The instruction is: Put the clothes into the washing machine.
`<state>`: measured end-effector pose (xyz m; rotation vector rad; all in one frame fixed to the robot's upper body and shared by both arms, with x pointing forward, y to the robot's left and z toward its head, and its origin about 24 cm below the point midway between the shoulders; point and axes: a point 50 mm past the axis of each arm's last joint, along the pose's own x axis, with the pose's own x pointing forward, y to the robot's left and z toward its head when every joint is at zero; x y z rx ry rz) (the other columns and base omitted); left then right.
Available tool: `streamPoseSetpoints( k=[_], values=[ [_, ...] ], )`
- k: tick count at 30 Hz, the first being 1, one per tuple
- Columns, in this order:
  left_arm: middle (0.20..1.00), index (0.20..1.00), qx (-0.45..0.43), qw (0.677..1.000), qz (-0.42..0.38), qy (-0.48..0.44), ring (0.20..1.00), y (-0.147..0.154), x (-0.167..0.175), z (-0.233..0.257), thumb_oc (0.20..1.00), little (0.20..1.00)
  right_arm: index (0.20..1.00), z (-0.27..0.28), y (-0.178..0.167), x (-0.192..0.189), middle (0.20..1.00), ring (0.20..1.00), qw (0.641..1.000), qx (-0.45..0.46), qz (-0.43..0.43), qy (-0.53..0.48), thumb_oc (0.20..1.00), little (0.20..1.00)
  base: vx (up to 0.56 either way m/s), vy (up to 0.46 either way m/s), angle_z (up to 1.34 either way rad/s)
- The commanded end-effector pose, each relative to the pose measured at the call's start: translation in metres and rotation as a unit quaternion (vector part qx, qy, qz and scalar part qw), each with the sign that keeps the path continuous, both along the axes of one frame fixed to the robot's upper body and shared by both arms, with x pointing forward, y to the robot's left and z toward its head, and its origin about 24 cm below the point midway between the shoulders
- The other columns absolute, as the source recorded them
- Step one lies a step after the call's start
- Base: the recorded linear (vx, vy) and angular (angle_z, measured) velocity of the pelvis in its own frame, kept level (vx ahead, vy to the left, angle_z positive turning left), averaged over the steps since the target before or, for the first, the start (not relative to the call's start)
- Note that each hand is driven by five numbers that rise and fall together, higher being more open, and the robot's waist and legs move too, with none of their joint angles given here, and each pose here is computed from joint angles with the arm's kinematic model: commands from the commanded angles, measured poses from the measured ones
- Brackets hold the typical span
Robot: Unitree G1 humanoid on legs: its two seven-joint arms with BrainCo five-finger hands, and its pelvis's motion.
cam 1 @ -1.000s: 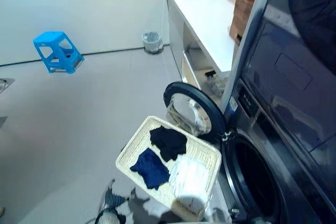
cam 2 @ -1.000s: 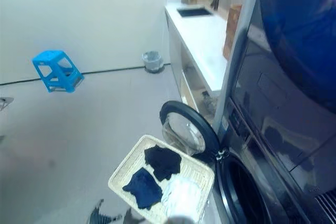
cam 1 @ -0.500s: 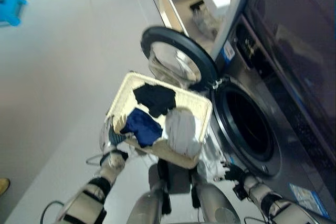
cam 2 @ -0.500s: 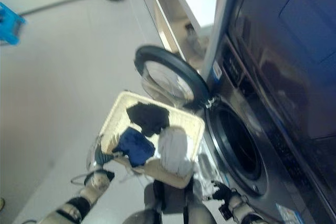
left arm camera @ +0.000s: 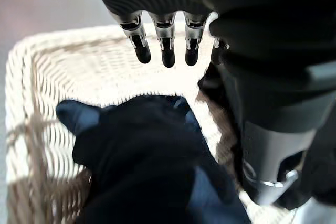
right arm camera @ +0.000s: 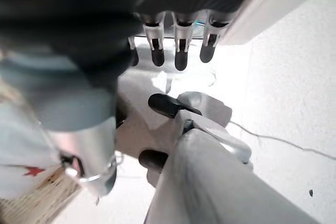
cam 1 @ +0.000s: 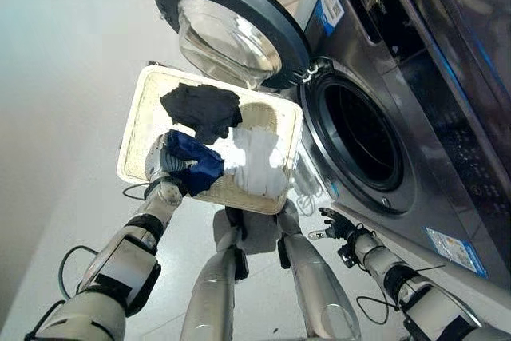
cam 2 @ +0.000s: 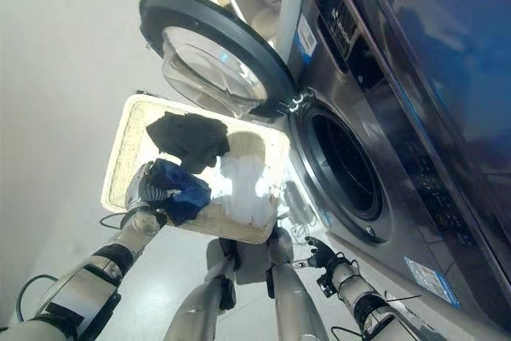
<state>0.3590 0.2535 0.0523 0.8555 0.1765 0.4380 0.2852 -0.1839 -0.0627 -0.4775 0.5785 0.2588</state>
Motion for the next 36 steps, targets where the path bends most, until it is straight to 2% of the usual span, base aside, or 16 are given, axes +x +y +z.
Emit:
streamPoseSetpoints(
  k=[1,6,12,14,16,17,24,25,28,29,30,31,32,33,36],
  values=[
    [1.000,1.000,-0.017,0.997,0.065,0.043,1.000,0.031,-0.004,0.005,1.000,1.000,1.000,0.009,0.006,0.005,1.000,1.000,0.999,0.016,0.005,-0.031,1.000,1.000,-0.01,0.013,-0.08],
    [1.000,1.000,-0.040,0.991,0.091,0.089,1.000,0.045,-0.004,0.011,1.000,1.000,1.000,0.015,0.010,0.009,1.000,1.000,0.998,0.027,0.005,-0.050,1.000,1.000,-0.01,0.000,-0.10],
    [1.000,1.000,-0.045,0.989,0.096,0.100,1.000,0.046,-0.003,0.012,1.000,1.000,1.000,0.017,0.010,0.010,1.000,1.000,0.998,0.028,0.006,-0.053,1.000,1.000,0.00,-0.001,-0.01],
    [1.000,1.000,0.000,0.962,0.140,0.233,1.000,0.064,-0.017,0.006,1.000,1.000,1.000,0.024,0.009,0.013,1.000,1.000,0.997,0.041,0.004,-0.069,1.000,1.000,-0.02,-0.015,0.02],
    [1.000,1.000,0.032,0.955,0.146,0.256,1.000,0.067,-0.019,0.006,1.000,1.000,1.000,0.025,0.009,0.013,1.000,1.000,0.996,0.043,0.005,-0.072,1.000,1.000,-0.01,-0.008,-0.05],
    [1.000,1.000,0.082,0.942,0.152,0.288,1.000,0.072,-0.021,0.009,1.000,1.000,1.000,0.028,0.008,0.015,1.000,1.000,0.996,0.047,0.006,-0.075,1.000,1.000,-0.02,-0.016,-0.13],
    [1.000,1.000,0.122,0.932,0.151,0.307,1.000,0.075,-0.022,0.013,1.000,1.000,1.000,0.029,0.008,0.016,1.000,1.000,0.996,0.049,0.007,-0.077,1.000,1.000,-0.01,-0.008,-0.05],
    [1.000,1.000,0.207,0.910,0.141,0.331,1.000,0.078,-0.018,0.024,1.000,1.000,1.000,0.031,0.007,0.018,1.000,1.000,0.995,0.055,0.009,-0.082,1.000,1.000,-0.02,-0.024,-0.12],
    [1.000,1.000,0.207,0.910,0.141,0.331,1.000,0.078,-0.018,0.024,1.000,1.000,1.000,0.031,0.007,0.018,1.000,1.000,0.995,0.055,0.009,-0.082,1.000,1.000,-0.01,-0.028,-0.03],
    [0.228,0.228,0.184,0.940,0.109,0.264,0.228,0.066,-0.006,0.030,0.228,0.228,1.000,0.032,0.008,0.019,1.000,1.000,0.994,0.064,0.012,-0.087,1.000,1.000,-0.02,-0.059,0.02],
    [0.228,0.228,0.184,0.940,0.109,0.264,0.228,0.066,-0.006,0.030,0.228,0.228,1.000,0.032,0.008,0.019,1.000,1.000,0.994,0.064,0.012,-0.087,1.000,1.000,-0.04,-0.113,-0.10],
    [0.200,0.200,0.058,0.986,0.073,0.142,0.200,0.049,0.006,0.033,0.200,0.200,1.000,0.032,0.011,0.018,1.000,1.000,0.993,0.072,0.008,-0.092,1.000,1.000,-0.02,-0.085,-0.17],
    [0.200,0.200,0.027,0.996,0.049,0.076,0.200,0.041,0.013,0.042,0.200,0.200,1.000,0.032,0.013,0.018,1.000,1.000,0.992,0.077,0.006,-0.097,1.000,1.000,-0.03,-0.106,-0.15],
    [0.200,0.200,0.029,0.999,0.035,0.030,0.200,0.036,0.017,0.050,0.200,0.200,1.000,0.035,0.013,0.019,1.000,1.000,0.991,0.082,0.003,-0.104,1.000,1.000,-0.02,-0.058,-0.03],
    [0.200,0.200,0.039,0.999,0.031,-0.014,0.200,0.032,0.020,0.059,0.200,0.200,1.000,0.039,0.012,0.021,1.000,1.000,0.989,0.090,-0.002,-0.115,1.000,1.000,-0.01,-0.022,0.04]
  ],
)
